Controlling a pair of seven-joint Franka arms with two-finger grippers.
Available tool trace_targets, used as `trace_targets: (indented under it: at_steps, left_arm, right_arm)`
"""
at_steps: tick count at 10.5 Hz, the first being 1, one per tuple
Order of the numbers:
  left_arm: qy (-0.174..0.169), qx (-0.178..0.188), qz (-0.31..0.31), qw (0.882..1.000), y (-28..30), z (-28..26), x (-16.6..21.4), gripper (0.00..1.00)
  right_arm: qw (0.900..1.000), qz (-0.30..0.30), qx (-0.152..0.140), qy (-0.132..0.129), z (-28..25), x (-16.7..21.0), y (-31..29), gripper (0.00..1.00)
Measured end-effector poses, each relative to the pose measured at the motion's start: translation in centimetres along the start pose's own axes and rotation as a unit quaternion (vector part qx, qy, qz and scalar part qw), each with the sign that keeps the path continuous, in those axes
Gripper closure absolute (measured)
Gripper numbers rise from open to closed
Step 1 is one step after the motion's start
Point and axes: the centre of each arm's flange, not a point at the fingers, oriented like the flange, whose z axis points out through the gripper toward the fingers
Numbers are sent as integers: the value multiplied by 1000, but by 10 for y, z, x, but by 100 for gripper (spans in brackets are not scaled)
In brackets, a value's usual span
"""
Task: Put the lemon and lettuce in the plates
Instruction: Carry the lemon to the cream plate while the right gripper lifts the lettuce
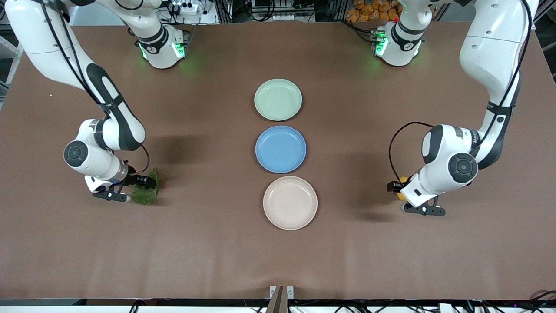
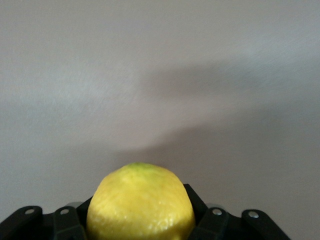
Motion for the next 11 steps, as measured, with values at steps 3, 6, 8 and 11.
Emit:
trace_targets:
  at_steps: [3, 6, 8, 11]
  left_arm:
    - [17, -13, -16, 1000, 49, -22, 11, 42]
    - [29, -23, -38, 999, 107, -29, 16, 42]
    - [35, -29, -54, 997, 143, -27, 21, 42]
    - [49, -43, -71, 995, 182, -25, 34, 42]
  right_arm:
    - [1000, -8, -1, 5, -5, 1, -7, 58]
    - [1000, -3, 0, 11, -11, 3, -8, 97]
    - [1000, 0, 0, 17, -27, 4, -11, 96]
    - [1000, 7, -4, 11, -62, -2, -42, 96]
